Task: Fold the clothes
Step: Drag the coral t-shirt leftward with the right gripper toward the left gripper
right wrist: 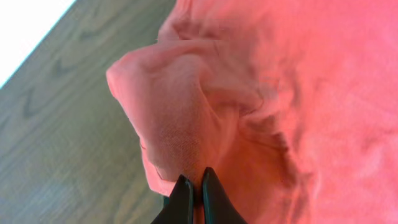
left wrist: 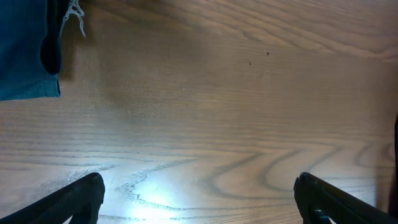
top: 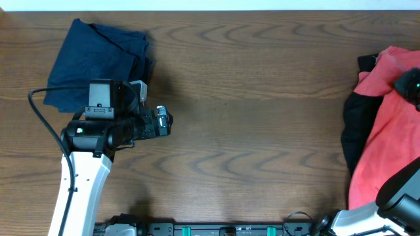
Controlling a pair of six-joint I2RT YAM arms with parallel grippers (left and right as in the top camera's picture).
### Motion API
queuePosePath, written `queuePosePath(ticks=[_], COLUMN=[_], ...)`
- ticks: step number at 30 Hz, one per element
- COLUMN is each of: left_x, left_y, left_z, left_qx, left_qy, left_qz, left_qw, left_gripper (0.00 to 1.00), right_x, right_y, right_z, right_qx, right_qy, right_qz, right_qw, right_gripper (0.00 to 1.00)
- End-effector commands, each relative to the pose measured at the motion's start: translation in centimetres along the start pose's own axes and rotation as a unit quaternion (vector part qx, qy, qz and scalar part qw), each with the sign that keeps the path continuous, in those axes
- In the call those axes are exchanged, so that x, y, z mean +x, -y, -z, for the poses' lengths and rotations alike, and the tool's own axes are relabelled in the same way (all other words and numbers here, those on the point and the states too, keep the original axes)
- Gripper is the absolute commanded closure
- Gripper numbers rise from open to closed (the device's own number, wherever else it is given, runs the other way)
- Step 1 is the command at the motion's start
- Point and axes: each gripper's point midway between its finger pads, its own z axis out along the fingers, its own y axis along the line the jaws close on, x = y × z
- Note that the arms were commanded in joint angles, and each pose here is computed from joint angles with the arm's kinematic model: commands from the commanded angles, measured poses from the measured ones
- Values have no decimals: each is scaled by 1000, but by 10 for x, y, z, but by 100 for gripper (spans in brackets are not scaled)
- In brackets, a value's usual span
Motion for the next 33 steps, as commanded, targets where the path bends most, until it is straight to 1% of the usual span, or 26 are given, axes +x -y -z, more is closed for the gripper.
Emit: queuePosePath(ticks=[1, 3, 6, 7, 9, 11, 13, 15, 17, 20, 21, 22, 23, 24, 25, 26, 27, 28, 29, 30, 33], left_x=[-6, -7, -10, -11, -15, -24, -36, -48, -60, -71, -73, -74, -74, -74, -75, -74, -74, -73, -71, -71, -69], left_y=[5, 6, 7, 7, 10, 14, 17, 20, 22, 19, 16, 12, 8, 5, 3, 2, 2, 3, 4, 4, 5], left_z=[4, 4, 4, 6, 12, 23, 39, 58, 81, 109, 117, 126, 135, 141, 148, 154, 158, 161, 163, 165, 166], left_qx=[9, 10, 11, 12, 14, 17, 18, 19, 18, 6, -3, -15, -27, -37, -45, -50, -52, -53, -53, -53, -53], left_qy=[8, 11, 17, 20, 30, 49, 77, 106, 139, 179, 190, 202, 213, 222, 231, 239, 244, 249, 253, 255, 255], left_qz=[-4, -4, -6, -7, -9, -9, -10, -11, -11, -6, -3, 0, 2, 2, -1, -2, -6, -9, -16, -16, -16], left_qw=[1000, 1000, 1000, 1000, 999, 999, 997, 994, 990, 984, 982, 979, 977, 974, 972, 970, 968, 967, 966, 965, 965], left_gripper=[2, 2, 2, 2, 2, 1, 1, 1, 2, 2, 2, 2, 2, 2, 2, 2, 2, 2, 2, 2, 2], right_x=[0, 1, -7, -12, -24, -31, -28, -10, 22, 88, 117, 144, 182, 211, 237, 261, 274, 281, 283, 280, 264], right_y=[-5, -14, -57, -79, -118, -157, -197, -239, -283, -333, -347, -357, -369, -377, -384, -389, -393, -396, -397, -397, -391], right_z=[0, 2, 25, 41, 76, 114, 152, 185, 212, 230, 232, 234, 238, 241, 246, 250, 252, 253, 252, 251, 248], right_qx=[-12, -36, -143, -193, -267, -320, -357, -392, -427, -452, -451, -449, -448, -447, -449, -449, -444, -438, -429, -421, -411], right_qy=[-4, -7, -7, -4, 8, 24, 38, 40, 27, -18, -43, -66, -97, -117, -132, -139, -140, -133, -121, -113, -102], right_qz=[10, 11, 25, 34, 48, 73, 112, 153, 195, 245, 263, 280, 305, 326, 351, 374, 385, 394, 399, 399, 390], right_qw=[1000, 999, 989, 981, 962, 944, 926, 906, 883, 857, 852, 846, 835, 825, 811, 800, 797, 797, 801, 806, 818], right_gripper=[99, 99, 99, 99, 99, 99, 99, 99, 99, 99, 98, 94, 89, 79, 58, 45, 36, 31, 24, 20, 16])
